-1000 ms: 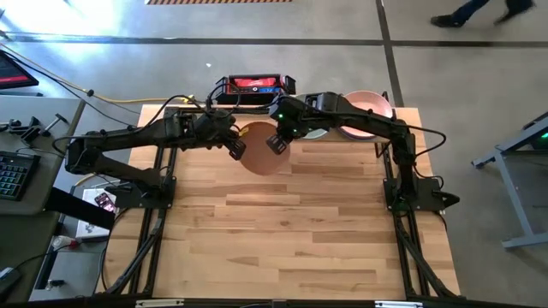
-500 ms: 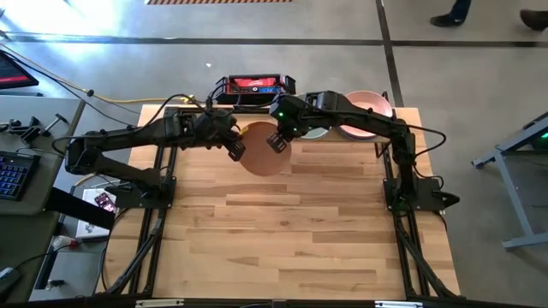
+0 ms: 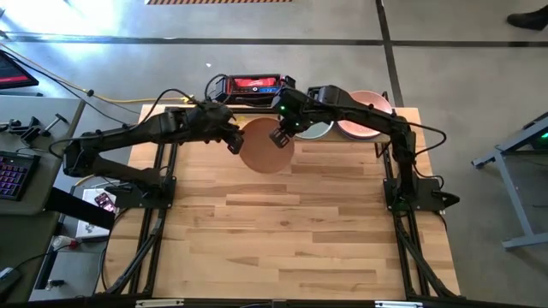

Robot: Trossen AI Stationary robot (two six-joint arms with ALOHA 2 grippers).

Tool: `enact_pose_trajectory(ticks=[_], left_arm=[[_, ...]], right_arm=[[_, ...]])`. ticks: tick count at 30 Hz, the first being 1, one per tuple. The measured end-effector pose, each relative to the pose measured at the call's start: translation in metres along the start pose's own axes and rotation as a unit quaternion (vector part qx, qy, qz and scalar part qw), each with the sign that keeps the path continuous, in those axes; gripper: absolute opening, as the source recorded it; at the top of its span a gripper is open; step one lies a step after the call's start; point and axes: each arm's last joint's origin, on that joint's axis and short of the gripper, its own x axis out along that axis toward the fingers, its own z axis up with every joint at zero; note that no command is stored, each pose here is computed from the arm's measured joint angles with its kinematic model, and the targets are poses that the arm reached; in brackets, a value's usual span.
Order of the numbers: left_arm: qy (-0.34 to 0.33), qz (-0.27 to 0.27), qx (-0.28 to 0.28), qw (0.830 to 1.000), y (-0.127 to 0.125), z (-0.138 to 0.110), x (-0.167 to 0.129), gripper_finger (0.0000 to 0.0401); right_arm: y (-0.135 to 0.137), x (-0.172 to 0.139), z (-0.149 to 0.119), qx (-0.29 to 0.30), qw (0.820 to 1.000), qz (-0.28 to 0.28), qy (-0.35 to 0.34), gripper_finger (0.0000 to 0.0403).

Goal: Place and stack plates onto a shelf
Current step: Stack the brown plate on top of the light blue plate on the shelf

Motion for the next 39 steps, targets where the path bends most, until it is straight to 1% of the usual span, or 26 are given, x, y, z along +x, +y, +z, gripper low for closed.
enact_pose_trajectory(ticks=[3, 8, 15, 21, 24, 30, 35, 39], left_arm=[[-0.035, -0.015, -0.008, 0.999, 0.0, 0.006, -0.01, 0.0117], [-0.06, -0.02, -0.009, 0.998, 0.005, 0.009, -0.024, 0.0118], [-0.086, -0.019, 0.005, 0.996, 0.009, 0.011, -0.04, 0.0118], [-0.088, -0.006, 0.013, 0.996, 0.011, 0.01, -0.04, 0.0117], [-0.086, -0.003, 0.018, 0.996, 0.01, 0.01, -0.039, 0.0117], [-0.087, 0.013, 0.023, 0.996, 0.012, 0.009, -0.038, 0.0117], [-0.094, 0.031, 0.023, 0.995, 0.013, 0.01, -0.038, 0.0117], [-0.097, 0.04, 0.022, 0.994, 0.013, 0.01, -0.038, 0.0117]], right_arm=[[-0.007, 0.001, 0.002, 0.0, 1.0, -0.005, 0.005, 0.0], [-0.021, -0.001, 0.007, -0.005, 1.0, -0.008, 0.003, 0.0], [-0.059, -0.018, 0.017, -0.006, 1.0, -0.011, -0.012, 0.0], [-0.105, -0.033, 0.027, 0.007, 0.999, -0.019, -0.036, 0.0], [-0.13, -0.035, 0.031, 0.016, 0.999, -0.009, -0.038, 0.0], [-0.185, -0.04, 0.035, 0.036, 0.998, 0.038, -0.044, 0.0], [-0.23, -0.047, 0.033, 0.074, 0.993, 0.075, -0.057, 0.0], [-0.261, -0.042, 0.028, 0.109, 0.985, 0.116, -0.061, 0.0]])
